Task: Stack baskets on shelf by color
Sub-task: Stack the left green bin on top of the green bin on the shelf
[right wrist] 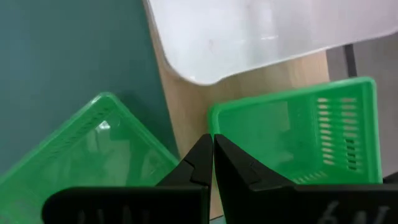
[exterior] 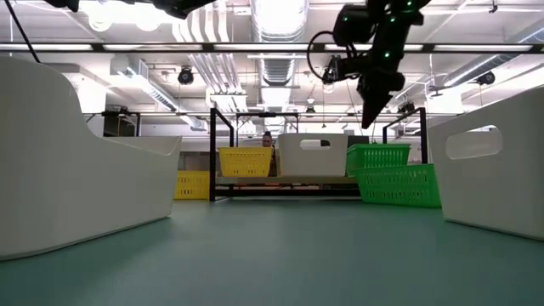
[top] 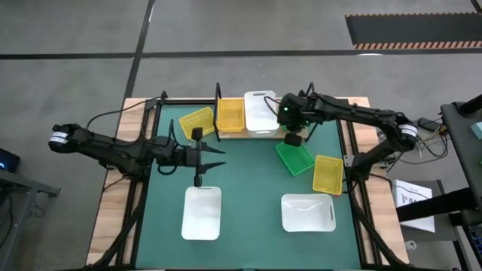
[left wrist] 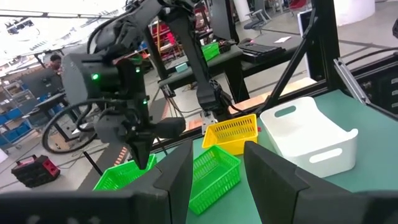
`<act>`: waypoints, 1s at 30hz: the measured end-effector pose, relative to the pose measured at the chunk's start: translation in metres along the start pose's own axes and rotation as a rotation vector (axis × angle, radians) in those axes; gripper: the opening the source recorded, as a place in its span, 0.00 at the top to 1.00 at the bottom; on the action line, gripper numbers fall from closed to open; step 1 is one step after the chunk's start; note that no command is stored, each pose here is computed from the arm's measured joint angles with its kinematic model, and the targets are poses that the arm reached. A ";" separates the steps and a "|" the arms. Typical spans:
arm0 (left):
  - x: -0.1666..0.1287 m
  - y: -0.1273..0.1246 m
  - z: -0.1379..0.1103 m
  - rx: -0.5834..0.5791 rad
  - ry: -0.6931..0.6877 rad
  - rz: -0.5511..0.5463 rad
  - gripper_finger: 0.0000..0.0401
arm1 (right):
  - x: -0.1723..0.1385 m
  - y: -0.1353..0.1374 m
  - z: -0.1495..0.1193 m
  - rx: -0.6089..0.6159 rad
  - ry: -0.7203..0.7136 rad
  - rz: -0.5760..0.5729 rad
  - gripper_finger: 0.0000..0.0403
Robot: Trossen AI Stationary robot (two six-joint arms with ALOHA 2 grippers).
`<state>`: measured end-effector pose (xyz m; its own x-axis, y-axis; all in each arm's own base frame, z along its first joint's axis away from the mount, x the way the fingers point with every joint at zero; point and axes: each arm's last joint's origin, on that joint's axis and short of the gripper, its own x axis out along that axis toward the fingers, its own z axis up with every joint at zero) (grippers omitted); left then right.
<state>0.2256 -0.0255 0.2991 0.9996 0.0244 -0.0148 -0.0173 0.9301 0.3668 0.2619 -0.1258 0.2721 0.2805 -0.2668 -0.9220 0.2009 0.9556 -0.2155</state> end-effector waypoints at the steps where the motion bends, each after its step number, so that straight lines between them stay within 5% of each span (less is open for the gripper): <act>1: 0.000 0.000 0.000 0.001 0.001 0.000 0.68 | 0.003 -0.001 0.002 -0.007 0.007 0.001 0.98; 30: 0.000 0.000 0.000 0.001 0.001 0.000 0.68 | 0.047 -0.025 0.026 0.016 -0.022 -0.015 0.98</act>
<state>0.2256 -0.0255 0.2987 0.9996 0.0248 -0.0156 -0.0173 0.9297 0.3680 0.2948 -0.1658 0.2428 0.2980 -0.2839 -0.9114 0.2203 0.9494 -0.2237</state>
